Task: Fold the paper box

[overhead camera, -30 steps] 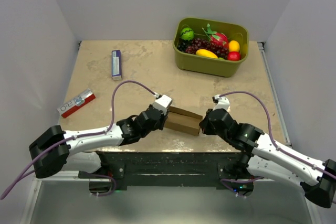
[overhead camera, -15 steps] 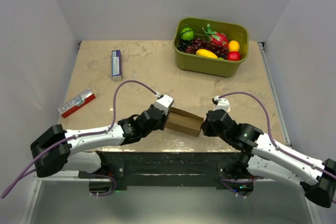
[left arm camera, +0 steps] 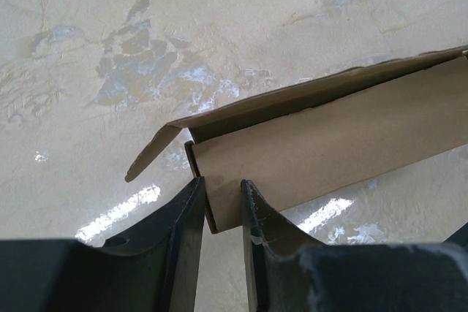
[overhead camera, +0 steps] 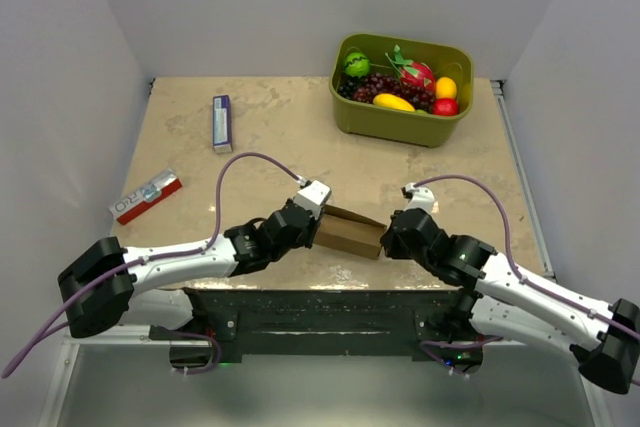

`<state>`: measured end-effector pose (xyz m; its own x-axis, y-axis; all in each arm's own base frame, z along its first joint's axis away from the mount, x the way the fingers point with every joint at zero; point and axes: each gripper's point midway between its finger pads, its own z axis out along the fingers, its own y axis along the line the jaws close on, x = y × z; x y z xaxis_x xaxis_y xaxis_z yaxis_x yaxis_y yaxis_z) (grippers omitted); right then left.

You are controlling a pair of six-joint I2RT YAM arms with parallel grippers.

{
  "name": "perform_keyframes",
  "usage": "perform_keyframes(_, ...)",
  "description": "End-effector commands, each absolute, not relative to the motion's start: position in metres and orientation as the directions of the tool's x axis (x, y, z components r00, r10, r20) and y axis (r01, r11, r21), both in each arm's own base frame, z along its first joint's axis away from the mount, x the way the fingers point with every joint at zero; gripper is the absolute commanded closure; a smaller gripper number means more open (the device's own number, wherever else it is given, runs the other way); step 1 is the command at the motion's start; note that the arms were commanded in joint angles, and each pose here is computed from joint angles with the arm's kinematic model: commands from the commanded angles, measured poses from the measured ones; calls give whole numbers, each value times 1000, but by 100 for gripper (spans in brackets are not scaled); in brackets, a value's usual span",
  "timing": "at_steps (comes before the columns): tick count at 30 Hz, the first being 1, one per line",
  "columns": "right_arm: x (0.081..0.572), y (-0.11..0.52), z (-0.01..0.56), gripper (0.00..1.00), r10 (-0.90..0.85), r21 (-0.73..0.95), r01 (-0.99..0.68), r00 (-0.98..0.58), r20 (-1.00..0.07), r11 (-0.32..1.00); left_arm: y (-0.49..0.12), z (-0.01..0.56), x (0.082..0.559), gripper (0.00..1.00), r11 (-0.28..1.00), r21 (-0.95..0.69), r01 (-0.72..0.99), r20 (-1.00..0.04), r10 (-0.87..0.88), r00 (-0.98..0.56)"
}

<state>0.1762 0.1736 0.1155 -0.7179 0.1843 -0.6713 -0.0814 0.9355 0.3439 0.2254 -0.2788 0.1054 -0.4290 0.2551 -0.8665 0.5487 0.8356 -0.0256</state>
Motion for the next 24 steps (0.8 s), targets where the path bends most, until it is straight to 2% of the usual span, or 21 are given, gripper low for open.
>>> perform_keyframes(1,175,171,94,100,188,331,-54,-735,-652,942,-263,77,211,69,828,27,560,-795,357,-490)
perform_keyframes(8,166,158,83,100,162,280,-28,-759,-630,960,-263,78,212,69,828,26,560,-797,355,-488)
perform_keyframes(13,166,160,104,100,176,308,-39,-748,-640,951,-267,83,212,68,825,10,565,-802,344,-488)
perform_keyframes(15,166,158,114,85,177,309,-43,-741,-648,950,-270,90,212,64,824,-3,567,-810,331,-484)
perform_keyframes(19,171,158,142,70,187,323,-59,-712,-677,945,-277,111,213,48,820,-37,572,-835,289,-468)
perform_keyframes(20,171,157,144,63,180,318,-65,-711,-679,946,-277,114,213,40,819,-42,572,-838,283,-466)
perform_keyframes(24,174,159,158,50,178,323,-81,-696,-695,943,-278,131,213,27,816,-66,575,-858,248,-450)
